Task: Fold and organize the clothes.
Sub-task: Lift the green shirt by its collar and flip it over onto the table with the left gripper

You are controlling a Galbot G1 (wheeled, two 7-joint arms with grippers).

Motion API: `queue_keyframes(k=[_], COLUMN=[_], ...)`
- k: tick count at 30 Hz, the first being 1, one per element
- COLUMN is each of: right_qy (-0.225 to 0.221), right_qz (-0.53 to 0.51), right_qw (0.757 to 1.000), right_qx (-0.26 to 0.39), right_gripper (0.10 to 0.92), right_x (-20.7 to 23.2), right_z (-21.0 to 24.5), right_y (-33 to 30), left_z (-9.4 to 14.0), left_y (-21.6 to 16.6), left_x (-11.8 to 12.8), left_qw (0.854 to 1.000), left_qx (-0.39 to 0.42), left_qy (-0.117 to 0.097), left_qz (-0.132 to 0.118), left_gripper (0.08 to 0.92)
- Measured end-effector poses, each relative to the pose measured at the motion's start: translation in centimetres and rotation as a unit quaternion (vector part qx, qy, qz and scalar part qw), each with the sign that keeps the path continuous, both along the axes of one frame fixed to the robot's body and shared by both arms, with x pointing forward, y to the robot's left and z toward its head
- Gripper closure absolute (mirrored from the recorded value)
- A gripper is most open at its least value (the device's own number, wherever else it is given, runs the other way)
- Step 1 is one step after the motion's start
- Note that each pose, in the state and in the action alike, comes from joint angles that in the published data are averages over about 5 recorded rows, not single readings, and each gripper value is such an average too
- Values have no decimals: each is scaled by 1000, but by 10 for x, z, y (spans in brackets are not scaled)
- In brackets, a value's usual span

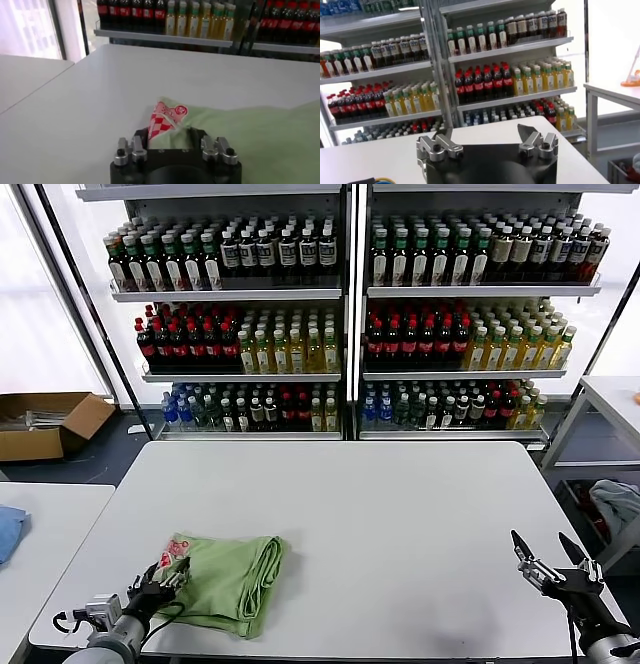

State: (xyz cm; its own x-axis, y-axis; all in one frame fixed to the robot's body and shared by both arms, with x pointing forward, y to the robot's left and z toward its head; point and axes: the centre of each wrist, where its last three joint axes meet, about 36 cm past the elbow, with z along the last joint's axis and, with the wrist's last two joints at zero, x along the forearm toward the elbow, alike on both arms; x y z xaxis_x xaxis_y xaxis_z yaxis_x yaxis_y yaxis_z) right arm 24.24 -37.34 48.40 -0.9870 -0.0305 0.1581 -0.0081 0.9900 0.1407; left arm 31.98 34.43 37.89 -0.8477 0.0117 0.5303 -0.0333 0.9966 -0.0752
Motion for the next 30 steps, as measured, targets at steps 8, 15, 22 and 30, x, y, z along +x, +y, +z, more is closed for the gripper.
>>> queue_keyframes(k=[8,15,22,30], right_qy=[-2,-3,-4,-7], right_qz=[0,-1,-3,-1], right_qw=[1000,1000,1000,1000], right_qx=[0,4,5,10], right_gripper=[200,200,200,200], right_x=[0,1,2,5], right_z=[1,-1,-3,-5], right_y=[1,1,-1,1], left_z=[-2,3,21,66], left_y=[-1,7,45,132], left_x=[-3,-4,-5,-3], left_qw=[1000,999,994,978], left_qx=[2,13,44,119], left_qy=[-10,-29,-55,-92], left_qz=[5,36,83,143], left_gripper=[666,839,854,854])
